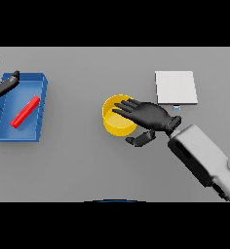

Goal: Pick up the red beaker and tilt it to pour out 1 green nut into yellow bowl. Pick up the yellow bowl and place it on the metallic measuring scale.

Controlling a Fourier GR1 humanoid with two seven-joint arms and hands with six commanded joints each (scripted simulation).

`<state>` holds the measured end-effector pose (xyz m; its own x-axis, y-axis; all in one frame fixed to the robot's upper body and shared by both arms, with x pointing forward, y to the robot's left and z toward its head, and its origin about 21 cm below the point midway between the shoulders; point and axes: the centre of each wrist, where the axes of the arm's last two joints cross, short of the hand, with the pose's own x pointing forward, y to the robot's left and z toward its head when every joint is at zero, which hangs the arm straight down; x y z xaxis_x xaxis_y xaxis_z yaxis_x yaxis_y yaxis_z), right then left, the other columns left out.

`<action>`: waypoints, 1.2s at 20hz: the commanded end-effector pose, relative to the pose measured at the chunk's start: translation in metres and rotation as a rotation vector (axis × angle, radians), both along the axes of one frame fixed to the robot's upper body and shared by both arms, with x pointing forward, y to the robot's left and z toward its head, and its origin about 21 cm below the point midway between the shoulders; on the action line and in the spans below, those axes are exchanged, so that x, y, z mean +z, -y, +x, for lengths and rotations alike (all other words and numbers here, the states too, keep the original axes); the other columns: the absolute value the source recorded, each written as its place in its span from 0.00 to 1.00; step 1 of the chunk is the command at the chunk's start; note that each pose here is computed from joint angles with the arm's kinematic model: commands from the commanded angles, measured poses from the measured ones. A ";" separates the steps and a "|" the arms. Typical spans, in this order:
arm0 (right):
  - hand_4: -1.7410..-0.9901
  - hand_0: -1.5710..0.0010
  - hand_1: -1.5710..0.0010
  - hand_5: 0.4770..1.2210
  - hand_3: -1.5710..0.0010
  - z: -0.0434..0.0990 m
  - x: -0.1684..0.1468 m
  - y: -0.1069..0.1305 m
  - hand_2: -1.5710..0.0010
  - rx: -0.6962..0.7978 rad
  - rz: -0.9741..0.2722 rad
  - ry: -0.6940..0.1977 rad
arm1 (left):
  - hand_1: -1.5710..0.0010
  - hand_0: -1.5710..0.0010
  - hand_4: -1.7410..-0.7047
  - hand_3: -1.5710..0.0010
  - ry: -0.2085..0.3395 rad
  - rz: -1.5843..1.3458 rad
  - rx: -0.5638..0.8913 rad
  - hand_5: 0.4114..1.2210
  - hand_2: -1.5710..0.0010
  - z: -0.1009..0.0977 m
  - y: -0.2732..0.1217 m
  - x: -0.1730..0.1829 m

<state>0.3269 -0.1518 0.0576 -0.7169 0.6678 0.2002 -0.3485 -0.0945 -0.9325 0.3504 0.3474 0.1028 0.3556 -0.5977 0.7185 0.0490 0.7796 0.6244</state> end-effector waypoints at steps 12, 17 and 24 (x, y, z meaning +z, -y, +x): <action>0.74 1.00 1.00 0.28 0.99 0.021 -0.009 -0.034 1.00 0.082 -0.239 -0.091 | 1.00 1.00 0.91 1.00 -0.009 0.024 0.000 0.36 1.00 0.002 -0.004 0.000; 0.64 0.97 0.96 0.45 0.92 0.025 -0.014 -0.036 0.94 0.053 -0.249 -0.089 | 1.00 1.00 0.92 1.00 -0.008 0.022 -0.004 0.37 1.00 0.002 -0.005 0.001; 0.17 0.23 0.24 0.88 0.38 0.027 -0.012 -0.036 0.28 0.108 -0.239 -0.104 | 1.00 1.00 0.92 1.00 -0.005 0.034 -0.005 0.37 1.00 0.004 -0.008 0.001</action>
